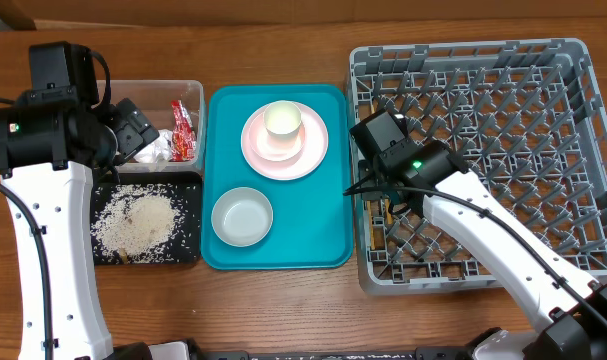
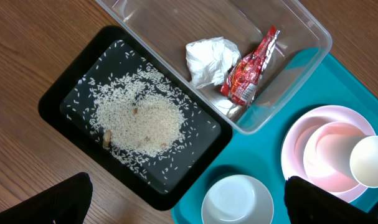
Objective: Sort waste into correct bins and load items into the dishwasher
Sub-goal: 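Insert the chopstick into the rack slot and open the right gripper, then move the right gripper back to the small white bowl on the tray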
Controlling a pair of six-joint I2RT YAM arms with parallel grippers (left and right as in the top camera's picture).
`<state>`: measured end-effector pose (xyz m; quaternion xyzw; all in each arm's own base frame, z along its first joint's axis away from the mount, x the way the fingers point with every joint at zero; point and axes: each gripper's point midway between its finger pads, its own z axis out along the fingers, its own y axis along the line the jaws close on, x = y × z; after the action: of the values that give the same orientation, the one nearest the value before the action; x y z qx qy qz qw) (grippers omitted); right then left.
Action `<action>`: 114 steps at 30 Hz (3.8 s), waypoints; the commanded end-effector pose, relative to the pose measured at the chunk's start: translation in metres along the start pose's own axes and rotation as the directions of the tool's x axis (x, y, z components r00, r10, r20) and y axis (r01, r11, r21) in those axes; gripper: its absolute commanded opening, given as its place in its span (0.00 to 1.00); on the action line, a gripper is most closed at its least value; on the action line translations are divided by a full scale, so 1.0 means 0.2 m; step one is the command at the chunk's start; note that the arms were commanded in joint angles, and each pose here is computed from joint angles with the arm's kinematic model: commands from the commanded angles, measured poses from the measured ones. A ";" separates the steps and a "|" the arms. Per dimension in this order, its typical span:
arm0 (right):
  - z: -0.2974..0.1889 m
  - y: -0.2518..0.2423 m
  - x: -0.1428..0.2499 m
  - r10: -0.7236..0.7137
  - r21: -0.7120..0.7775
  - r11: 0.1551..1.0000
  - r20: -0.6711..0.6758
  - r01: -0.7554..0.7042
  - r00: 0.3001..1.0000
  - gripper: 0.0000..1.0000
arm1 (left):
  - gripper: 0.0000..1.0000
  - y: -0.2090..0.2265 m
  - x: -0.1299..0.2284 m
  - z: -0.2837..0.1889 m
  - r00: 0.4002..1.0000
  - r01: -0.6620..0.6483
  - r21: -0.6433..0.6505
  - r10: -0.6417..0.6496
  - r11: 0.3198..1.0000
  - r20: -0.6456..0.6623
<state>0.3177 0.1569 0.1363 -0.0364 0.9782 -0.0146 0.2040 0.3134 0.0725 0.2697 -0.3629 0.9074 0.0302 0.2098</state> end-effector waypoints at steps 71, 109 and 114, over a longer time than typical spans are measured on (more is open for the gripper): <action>0.10 0.12 0.43 0.102 -0.146 0.976 -0.343 -0.160 0.934 0.04 | 1.00 0.00 0.00 0.00 1.000 -0.014 -0.001 0.014 1.000 0.002; 0.08 0.18 0.45 0.085 -0.203 0.964 -0.370 -0.169 0.925 0.04 | 1.00 0.00 0.00 0.00 1.000 -0.014 -0.001 0.014 1.000 0.002; 0.07 0.08 0.42 0.077 -0.145 0.980 -0.351 -0.135 0.933 0.05 | 1.00 0.00 0.00 0.00 1.000 -0.014 -0.001 0.014 1.000 0.002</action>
<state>0.2410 0.1740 0.0837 0.0123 0.9962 0.0835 0.0207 0.3134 0.0725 0.2697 -0.3628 0.9075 0.0303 0.2098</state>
